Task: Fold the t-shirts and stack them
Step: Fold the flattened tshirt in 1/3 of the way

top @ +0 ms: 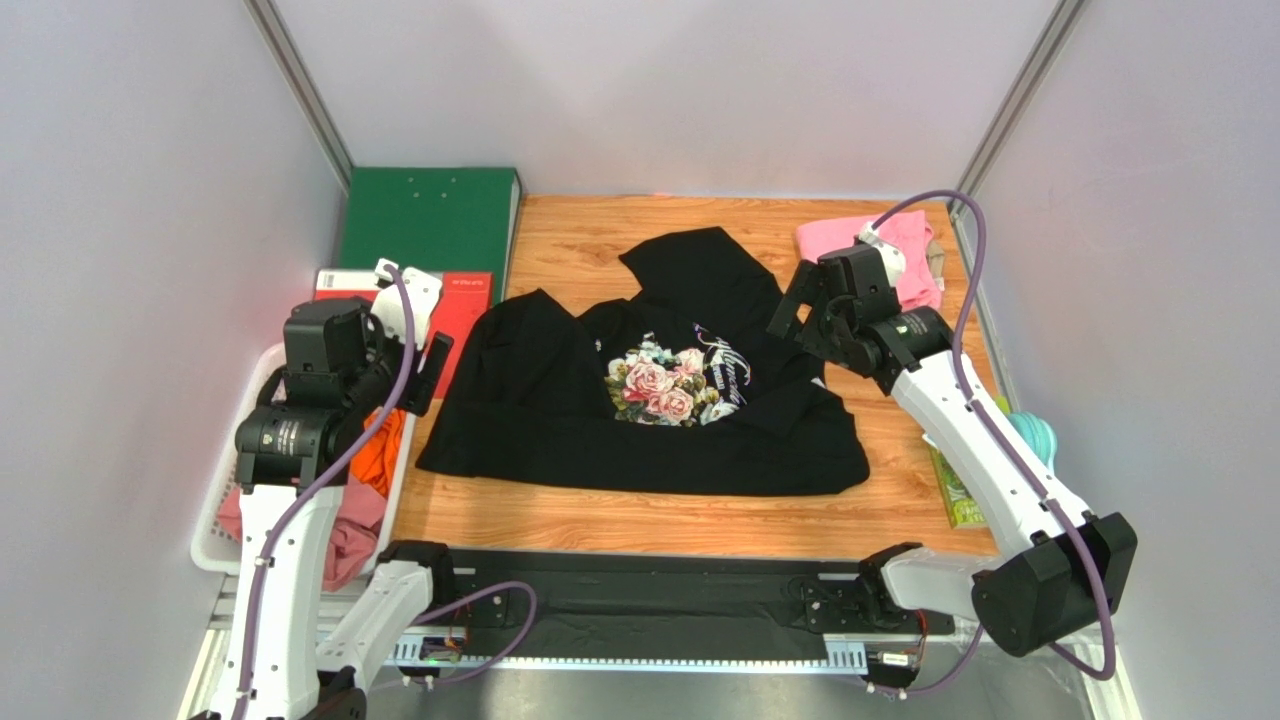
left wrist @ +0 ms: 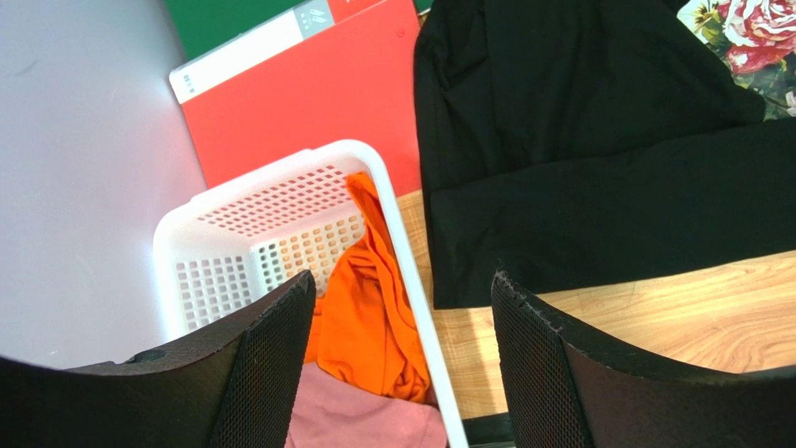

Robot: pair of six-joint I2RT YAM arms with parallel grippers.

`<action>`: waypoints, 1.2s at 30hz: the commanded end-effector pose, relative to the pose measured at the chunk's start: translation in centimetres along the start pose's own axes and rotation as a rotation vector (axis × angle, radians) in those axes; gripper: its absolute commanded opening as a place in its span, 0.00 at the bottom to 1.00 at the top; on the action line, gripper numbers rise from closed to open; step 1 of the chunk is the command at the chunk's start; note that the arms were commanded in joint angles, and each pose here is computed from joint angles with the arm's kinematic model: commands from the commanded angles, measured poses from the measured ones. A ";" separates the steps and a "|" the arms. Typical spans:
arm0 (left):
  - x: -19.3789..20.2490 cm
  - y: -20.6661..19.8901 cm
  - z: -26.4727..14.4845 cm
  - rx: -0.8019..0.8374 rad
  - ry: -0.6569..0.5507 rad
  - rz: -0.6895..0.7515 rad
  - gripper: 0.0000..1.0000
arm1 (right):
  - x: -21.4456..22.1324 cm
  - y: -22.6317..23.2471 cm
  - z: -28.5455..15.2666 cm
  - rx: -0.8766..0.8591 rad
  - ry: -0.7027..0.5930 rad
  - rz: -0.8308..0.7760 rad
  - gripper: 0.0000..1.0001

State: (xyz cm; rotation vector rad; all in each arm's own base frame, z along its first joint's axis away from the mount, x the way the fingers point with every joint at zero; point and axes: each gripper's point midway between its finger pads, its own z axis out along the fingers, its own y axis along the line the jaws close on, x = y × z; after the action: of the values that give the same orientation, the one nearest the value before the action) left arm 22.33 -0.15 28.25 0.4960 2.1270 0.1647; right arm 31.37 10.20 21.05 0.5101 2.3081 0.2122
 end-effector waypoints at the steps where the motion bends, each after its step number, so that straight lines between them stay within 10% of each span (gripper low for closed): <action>1: 0.0 0.2 0.1 -0.024 -0.012 -0.047 0.77 | -0.9 0.2 -0.9 -0.009 -0.044 0.020 1.00; 17: -7.4 5.8 4.0 -0.155 0.070 -0.217 0.80 | 0.3 1.1 -4.0 -0.138 -0.062 0.034 1.00; 36: -0.1 4.6 5.2 -0.083 0.218 -0.263 0.81 | 1.9 4.7 -5.0 -0.223 -0.033 -0.048 1.00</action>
State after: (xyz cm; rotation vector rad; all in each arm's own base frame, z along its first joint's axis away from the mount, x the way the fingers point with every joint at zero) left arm 28.34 3.84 26.10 0.1249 2.3843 0.1910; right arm 27.23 13.88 22.62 0.3596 2.2886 0.3793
